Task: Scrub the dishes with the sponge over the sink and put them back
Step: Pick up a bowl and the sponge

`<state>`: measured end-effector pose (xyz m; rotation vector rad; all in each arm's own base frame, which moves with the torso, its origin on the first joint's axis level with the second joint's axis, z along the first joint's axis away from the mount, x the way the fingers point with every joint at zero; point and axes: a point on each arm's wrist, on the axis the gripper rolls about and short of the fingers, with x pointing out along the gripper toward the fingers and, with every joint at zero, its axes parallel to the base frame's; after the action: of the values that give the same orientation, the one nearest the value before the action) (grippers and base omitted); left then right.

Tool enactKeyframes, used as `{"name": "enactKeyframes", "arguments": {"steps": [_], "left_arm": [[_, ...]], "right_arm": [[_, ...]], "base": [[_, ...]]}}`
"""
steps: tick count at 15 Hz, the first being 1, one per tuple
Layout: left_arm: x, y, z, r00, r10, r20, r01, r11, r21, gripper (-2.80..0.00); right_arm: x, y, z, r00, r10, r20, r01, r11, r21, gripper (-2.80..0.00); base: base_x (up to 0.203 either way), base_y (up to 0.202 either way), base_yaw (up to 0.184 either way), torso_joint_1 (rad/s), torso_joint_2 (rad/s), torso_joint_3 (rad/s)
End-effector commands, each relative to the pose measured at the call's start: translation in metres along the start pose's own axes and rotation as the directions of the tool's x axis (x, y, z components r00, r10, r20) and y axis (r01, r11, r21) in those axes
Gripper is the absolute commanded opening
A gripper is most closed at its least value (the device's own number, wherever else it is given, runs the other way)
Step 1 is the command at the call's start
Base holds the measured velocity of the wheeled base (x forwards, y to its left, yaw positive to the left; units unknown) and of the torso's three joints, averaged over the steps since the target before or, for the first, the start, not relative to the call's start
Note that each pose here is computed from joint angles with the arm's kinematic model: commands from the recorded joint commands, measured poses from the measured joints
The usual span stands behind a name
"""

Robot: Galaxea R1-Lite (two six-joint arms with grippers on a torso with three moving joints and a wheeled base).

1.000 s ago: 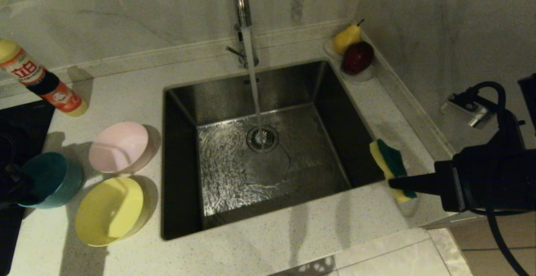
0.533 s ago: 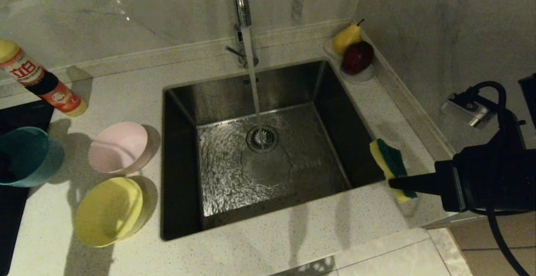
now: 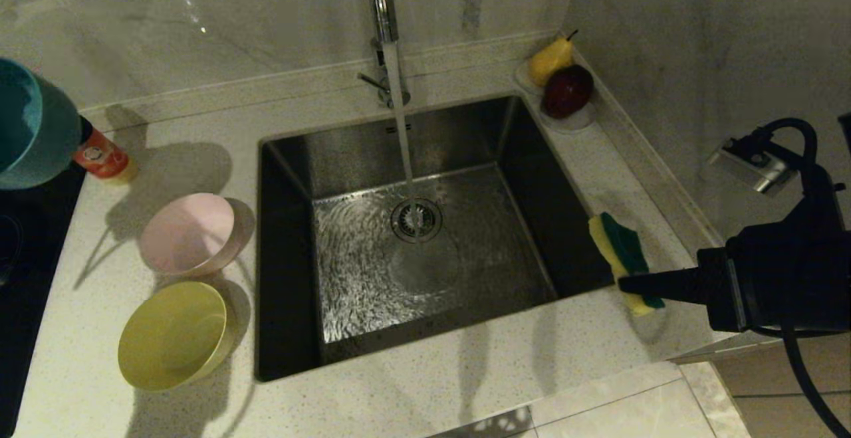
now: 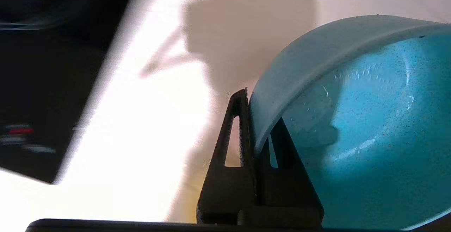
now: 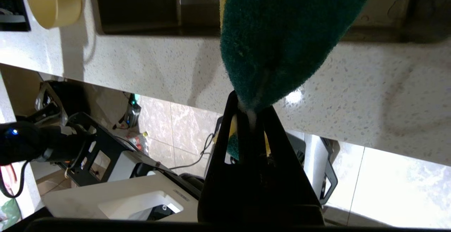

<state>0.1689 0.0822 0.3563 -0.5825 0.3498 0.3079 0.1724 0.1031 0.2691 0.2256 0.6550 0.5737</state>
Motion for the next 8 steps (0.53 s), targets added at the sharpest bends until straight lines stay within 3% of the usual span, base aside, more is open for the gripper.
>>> {"name": "enactKeyframes", "arguments": {"steps": [1, 5, 8], "left_arm": [[-0.006, -0.041, -0.005, 0.986, -0.157, -0.062, 0.159, 0.986, 0.043, -2.8], [0.037, -0.107, -0.044, 0.949, -0.21, -0.235, 0.24, 0.965, 0.109, -2.8], [0.062, -0.161, -0.097, 0.919, -0.217, -0.331, 0.279, 0.948, 0.154, -2.8]], "right_arm": [[-0.008, 0.002, 0.001, 1.0, 0.011, 0.023, -0.011, 1.0, -0.004, -2.8], [-0.018, 0.005, 0.001, 0.998, 0.029, 0.048, -0.028, 0.999, -0.016, -2.8], [-0.018, 0.006, 0.002, 0.998, 0.032, 0.054, -0.031, 0.999, -0.017, -2.8]], "base": [[0.0, 0.0, 0.0, 0.0, 0.0, 0.0], [0.0, 0.0, 0.0, 0.0, 0.0, 0.0], [0.0, 0.0, 0.0, 0.0, 0.0, 0.0]]}}
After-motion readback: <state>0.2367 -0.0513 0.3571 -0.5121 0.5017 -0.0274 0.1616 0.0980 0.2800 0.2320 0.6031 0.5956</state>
